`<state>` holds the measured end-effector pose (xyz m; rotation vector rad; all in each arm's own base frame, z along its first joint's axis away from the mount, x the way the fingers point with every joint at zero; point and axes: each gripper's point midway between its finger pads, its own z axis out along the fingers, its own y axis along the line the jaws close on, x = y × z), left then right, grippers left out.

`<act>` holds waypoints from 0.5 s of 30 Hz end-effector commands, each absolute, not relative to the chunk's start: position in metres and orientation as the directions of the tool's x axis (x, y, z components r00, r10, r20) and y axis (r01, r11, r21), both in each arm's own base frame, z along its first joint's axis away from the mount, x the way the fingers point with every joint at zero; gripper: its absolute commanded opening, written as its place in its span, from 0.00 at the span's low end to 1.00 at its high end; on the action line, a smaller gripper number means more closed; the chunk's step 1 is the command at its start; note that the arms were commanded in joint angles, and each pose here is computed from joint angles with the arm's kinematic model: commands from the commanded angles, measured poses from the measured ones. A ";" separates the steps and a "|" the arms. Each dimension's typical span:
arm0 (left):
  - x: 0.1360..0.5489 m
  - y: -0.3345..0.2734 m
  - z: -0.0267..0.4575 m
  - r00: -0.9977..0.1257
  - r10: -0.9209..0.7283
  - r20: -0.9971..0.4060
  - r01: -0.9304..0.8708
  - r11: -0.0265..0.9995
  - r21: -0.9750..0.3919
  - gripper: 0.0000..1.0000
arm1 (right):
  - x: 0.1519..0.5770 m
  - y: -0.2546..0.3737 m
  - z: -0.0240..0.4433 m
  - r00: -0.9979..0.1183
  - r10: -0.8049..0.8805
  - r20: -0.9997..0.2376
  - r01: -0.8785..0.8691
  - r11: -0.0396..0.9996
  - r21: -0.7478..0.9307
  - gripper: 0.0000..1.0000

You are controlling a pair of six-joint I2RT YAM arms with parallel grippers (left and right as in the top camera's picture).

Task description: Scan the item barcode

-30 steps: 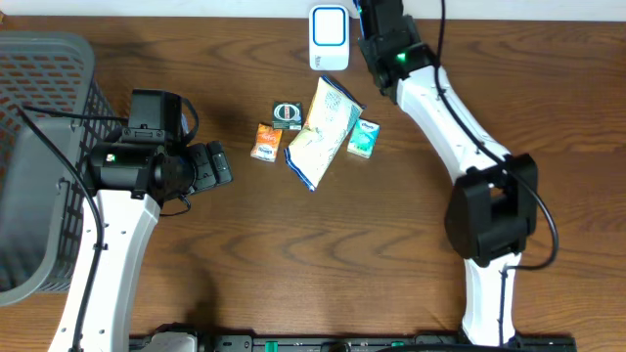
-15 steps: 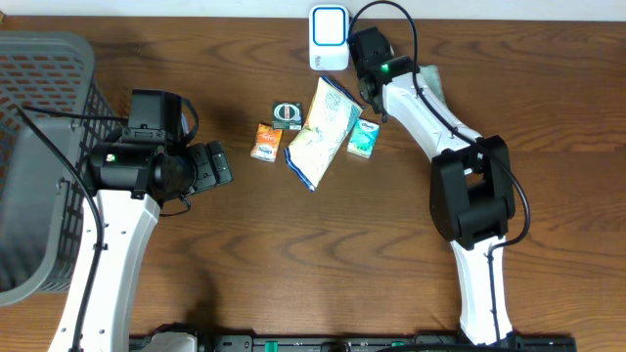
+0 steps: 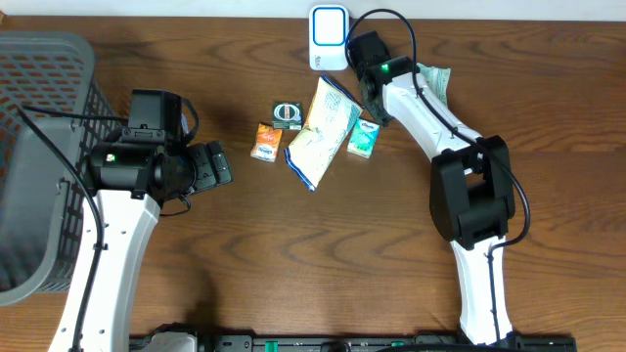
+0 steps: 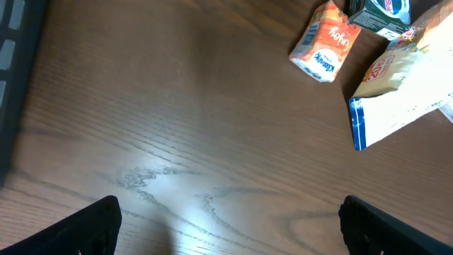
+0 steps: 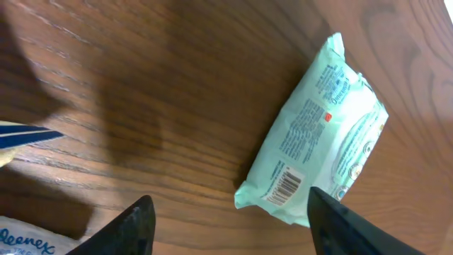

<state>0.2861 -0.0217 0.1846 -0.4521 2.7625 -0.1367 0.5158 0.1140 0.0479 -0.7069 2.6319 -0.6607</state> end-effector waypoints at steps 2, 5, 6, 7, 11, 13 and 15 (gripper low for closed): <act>0.285 -0.020 0.184 -0.889 -0.338 -0.308 -0.307 0.940 -0.146 0.98 | 0.522 0.102 0.046 -0.837 -0.505 -0.212 -0.350 0.791 -0.502 0.65; 0.285 -0.020 0.184 -0.889 -0.338 -0.308 -0.307 0.940 -0.146 0.98 | 0.528 0.087 0.045 -0.860 -0.453 -0.236 -0.294 0.817 -0.495 0.66; 0.285 -0.020 0.184 -0.889 -0.338 -0.308 -0.307 0.940 -0.146 0.98 | 0.529 0.082 0.044 -0.867 -0.435 -0.244 -0.276 0.825 -0.493 0.66; 0.285 -0.020 0.184 -0.889 -0.338 -0.308 -0.307 0.940 -0.146 0.98 | 0.532 0.074 0.044 -0.876 -0.409 -0.257 -0.247 0.837 -0.489 0.67; 0.285 -0.020 0.184 -0.889 -0.338 -0.308 -0.307 0.940 -0.146 0.98 | 0.539 0.050 0.040 -0.897 -0.323 -0.301 -0.176 0.887 -0.427 0.73; 0.285 -0.020 0.184 -0.889 -0.338 -0.308 -0.307 0.940 -0.146 0.98 | 0.541 0.044 0.034 -0.904 -0.286 -0.319 -0.175 0.926 -0.336 0.73; 0.285 -0.020 0.184 -0.889 -0.338 -0.308 -0.307 0.940 -0.146 0.98 | 0.542 0.040 0.029 -0.913 -0.230 -0.337 -0.160 0.962 -0.223 0.73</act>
